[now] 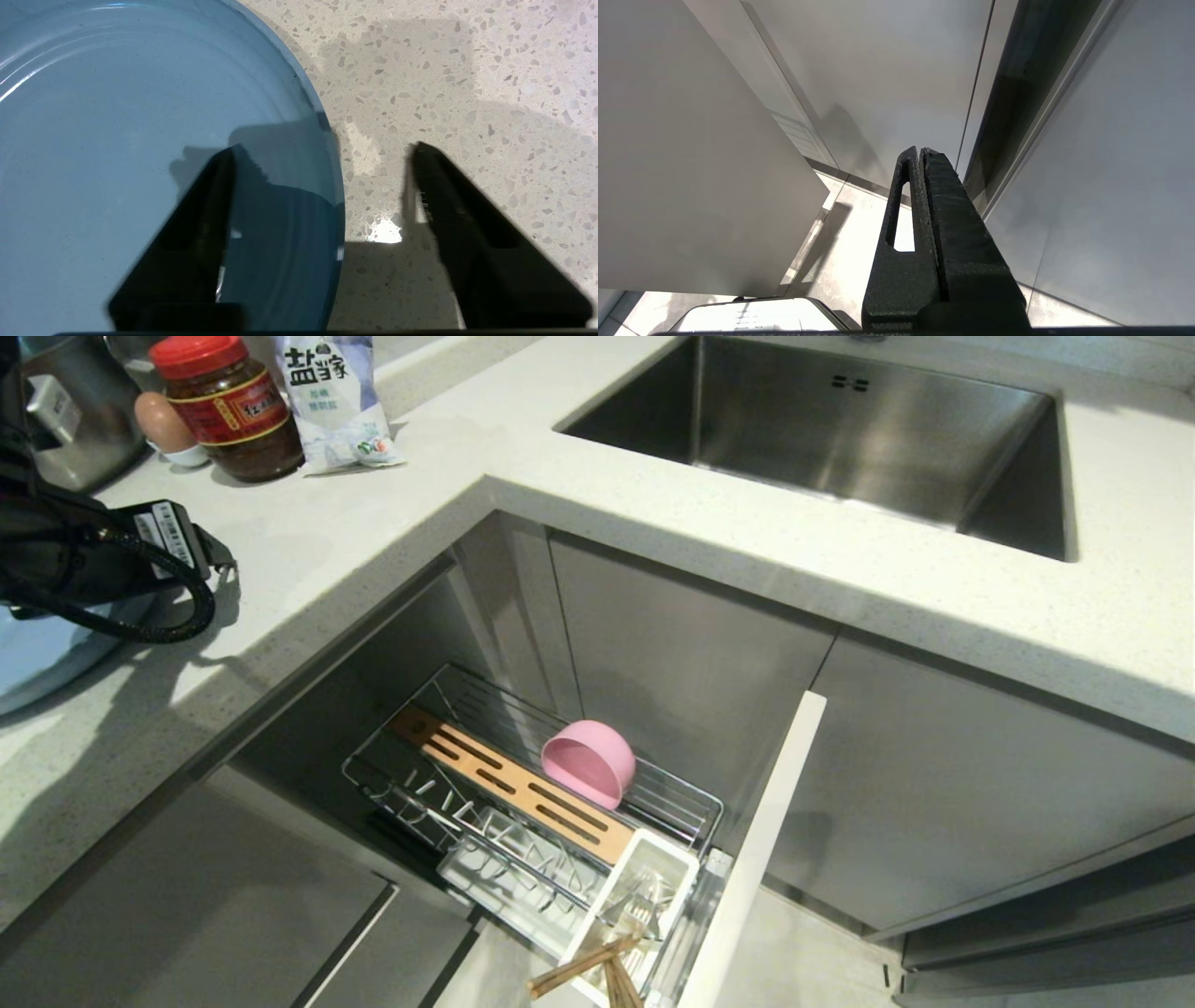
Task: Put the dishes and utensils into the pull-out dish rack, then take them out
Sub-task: Pick up the plate and place it in the cupboard
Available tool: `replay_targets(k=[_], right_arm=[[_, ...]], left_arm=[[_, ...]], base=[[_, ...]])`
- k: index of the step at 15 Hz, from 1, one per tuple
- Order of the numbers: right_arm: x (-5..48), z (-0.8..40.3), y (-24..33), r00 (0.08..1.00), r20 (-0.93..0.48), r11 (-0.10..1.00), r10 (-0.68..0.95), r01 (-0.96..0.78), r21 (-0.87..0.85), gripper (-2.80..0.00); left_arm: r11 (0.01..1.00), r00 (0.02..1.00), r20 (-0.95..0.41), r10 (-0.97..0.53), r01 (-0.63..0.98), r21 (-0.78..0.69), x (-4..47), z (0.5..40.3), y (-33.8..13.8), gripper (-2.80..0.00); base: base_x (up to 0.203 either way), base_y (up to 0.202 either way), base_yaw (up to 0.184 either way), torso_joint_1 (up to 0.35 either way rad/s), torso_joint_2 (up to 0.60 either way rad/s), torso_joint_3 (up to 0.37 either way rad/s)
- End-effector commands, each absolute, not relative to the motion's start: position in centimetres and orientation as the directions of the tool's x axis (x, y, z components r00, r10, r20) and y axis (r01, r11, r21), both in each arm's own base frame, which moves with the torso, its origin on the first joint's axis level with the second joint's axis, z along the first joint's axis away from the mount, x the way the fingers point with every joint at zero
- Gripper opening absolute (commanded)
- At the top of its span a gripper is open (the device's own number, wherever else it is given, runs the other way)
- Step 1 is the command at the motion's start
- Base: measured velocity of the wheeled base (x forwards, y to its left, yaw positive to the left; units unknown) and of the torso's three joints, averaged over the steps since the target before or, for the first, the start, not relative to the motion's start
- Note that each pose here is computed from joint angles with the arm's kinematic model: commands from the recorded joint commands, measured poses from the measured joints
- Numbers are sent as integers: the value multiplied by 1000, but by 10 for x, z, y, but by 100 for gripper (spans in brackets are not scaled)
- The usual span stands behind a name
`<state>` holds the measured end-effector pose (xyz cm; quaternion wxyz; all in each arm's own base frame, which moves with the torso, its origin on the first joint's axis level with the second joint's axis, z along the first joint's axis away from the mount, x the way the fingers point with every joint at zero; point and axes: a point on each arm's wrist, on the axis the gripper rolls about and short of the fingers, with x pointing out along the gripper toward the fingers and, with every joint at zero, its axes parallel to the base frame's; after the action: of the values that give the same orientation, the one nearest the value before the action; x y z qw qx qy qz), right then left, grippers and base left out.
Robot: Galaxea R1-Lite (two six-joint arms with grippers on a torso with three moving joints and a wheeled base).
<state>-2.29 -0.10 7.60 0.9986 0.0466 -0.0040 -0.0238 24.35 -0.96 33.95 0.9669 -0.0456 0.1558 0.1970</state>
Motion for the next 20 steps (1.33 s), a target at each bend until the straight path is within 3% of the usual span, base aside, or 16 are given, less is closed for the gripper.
replay_targets(k=[1,13,20], right_arm=[[-23,76,-1,999,11,995,-47,46,94,-280],[-23,76,-1,999,11,995,-46,45,94,-280],[-23,76,-1,999,11,995,-46,45,94,-280]], left_arm=[[917,871,-325,369,-398,-24,245,338,-10,-280],[921,887,-290,359,-386,-42,227,348,-11,-280],[949,952,-132,275,-291,-123,170,382,-21,-280]], base=[[0,0,0,0,0,0],[0,0,0,0,0,0],[0,0,0,0,0,0]])
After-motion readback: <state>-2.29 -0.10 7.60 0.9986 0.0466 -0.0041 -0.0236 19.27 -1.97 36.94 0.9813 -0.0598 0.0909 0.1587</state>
